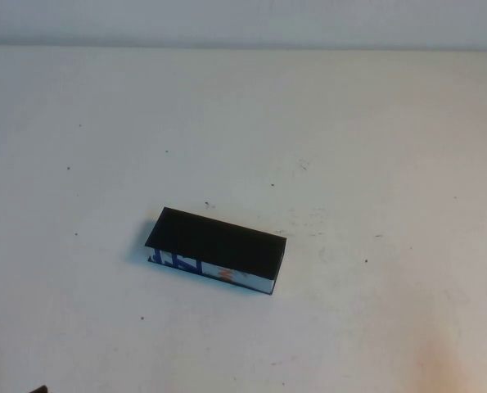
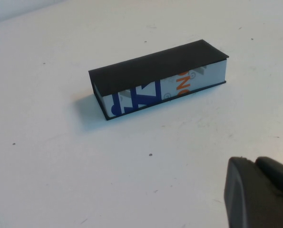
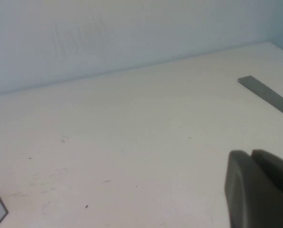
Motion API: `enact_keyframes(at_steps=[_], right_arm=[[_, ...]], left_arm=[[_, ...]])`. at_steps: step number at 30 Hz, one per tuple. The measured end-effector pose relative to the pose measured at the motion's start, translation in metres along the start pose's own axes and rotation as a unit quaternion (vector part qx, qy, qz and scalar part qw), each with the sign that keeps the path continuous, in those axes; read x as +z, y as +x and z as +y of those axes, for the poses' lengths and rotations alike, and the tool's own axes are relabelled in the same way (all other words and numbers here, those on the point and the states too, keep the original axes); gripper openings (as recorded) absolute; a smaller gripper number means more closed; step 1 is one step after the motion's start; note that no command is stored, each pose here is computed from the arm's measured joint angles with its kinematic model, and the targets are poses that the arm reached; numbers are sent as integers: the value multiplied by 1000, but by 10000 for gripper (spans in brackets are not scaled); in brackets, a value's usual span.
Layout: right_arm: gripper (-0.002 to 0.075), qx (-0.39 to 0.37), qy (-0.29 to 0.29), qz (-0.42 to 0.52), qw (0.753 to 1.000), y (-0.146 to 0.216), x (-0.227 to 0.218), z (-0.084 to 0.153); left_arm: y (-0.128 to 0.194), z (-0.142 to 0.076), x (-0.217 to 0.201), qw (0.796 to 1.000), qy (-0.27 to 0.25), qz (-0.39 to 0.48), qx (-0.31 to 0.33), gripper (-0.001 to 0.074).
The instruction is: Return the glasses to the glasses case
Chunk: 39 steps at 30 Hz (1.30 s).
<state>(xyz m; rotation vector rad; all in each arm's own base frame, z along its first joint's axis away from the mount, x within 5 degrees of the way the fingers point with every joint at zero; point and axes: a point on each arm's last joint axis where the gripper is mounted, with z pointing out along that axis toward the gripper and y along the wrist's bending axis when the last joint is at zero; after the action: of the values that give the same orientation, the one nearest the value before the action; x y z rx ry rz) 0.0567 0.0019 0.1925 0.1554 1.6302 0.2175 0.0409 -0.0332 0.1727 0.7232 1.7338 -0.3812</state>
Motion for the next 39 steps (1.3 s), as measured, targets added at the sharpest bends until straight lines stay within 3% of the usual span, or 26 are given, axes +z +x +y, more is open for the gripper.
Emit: enact_keyframes(at_steps=[8, 18, 39], right_arm=[[-11, -10, -5, 18, 1000, 3, 0, 1], [-11, -70, -54, 109, 990, 20, -3, 8], [-11, -61, -59, 112, 990, 21, -3, 9]], left_arm=[[0, 0, 0, 1000, 0, 0, 0, -1], [0, 0, 0, 1000, 0, 0, 0, -1], [0, 0, 0, 1000, 0, 0, 0, -1]])
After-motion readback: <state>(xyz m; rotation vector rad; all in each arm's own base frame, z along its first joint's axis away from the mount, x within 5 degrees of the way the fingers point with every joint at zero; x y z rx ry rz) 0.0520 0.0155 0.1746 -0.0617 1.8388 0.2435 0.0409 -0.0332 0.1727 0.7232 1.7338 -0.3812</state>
